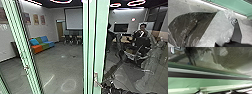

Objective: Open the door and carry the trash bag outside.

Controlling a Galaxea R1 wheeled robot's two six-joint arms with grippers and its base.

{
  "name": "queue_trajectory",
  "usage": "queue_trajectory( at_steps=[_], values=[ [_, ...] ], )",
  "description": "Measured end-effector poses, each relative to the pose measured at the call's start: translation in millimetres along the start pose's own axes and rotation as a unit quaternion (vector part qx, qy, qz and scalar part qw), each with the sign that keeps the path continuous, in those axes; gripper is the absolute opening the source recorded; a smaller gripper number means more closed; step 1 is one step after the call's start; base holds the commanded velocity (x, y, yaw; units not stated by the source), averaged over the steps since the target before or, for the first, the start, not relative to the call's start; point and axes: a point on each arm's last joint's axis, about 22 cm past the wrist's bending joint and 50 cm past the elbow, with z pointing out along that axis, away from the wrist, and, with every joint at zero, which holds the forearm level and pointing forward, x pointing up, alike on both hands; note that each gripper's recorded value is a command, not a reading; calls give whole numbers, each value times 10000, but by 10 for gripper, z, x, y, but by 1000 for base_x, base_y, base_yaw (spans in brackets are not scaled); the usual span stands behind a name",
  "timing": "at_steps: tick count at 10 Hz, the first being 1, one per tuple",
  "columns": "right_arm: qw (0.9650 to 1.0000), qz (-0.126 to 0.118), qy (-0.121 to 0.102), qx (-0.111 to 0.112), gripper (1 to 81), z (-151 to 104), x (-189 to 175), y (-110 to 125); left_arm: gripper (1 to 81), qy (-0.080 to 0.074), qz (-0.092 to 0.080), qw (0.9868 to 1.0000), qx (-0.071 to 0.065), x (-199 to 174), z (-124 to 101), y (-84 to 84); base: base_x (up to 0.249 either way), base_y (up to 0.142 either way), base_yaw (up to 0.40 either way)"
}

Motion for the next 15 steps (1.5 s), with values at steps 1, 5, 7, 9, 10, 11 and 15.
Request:
queue_trajectory(
  at_steps=[1,5,7,9,10,11,15],
  values=[
    [10000,-5,0,0,811,0,1,-2,10,-2,0,10000,0,-1,0,0,0,0,0],
    [10000,-48,-9,-19,811,-2,8,-6,10,0,0,10000,0,0,-1,-1,17,0,0],
    [9999,-93,-38,-98,811,-12,-1,52,10,-58,-16,10000,-5,-86,-3,4,80,0,0],
    [9995,-283,-86,-107,811,-38,-49,100,10,-24,-3,10000,-9,-46,-2,8,86,0,0],
    [9994,-327,-88,-97,811,-47,-53,107,10,-9,1,10000,-10,-33,-2,9,90,0,0],
    [9994,-322,-82,-92,811,-51,-48,105,10,-15,-1,10000,-12,-43,-2,12,0,0,0],
    [9998,-196,77,6,811,117,196,72,10,-265,-104,9996,-2,-243,15,-3,0,0,0]
  ],
)
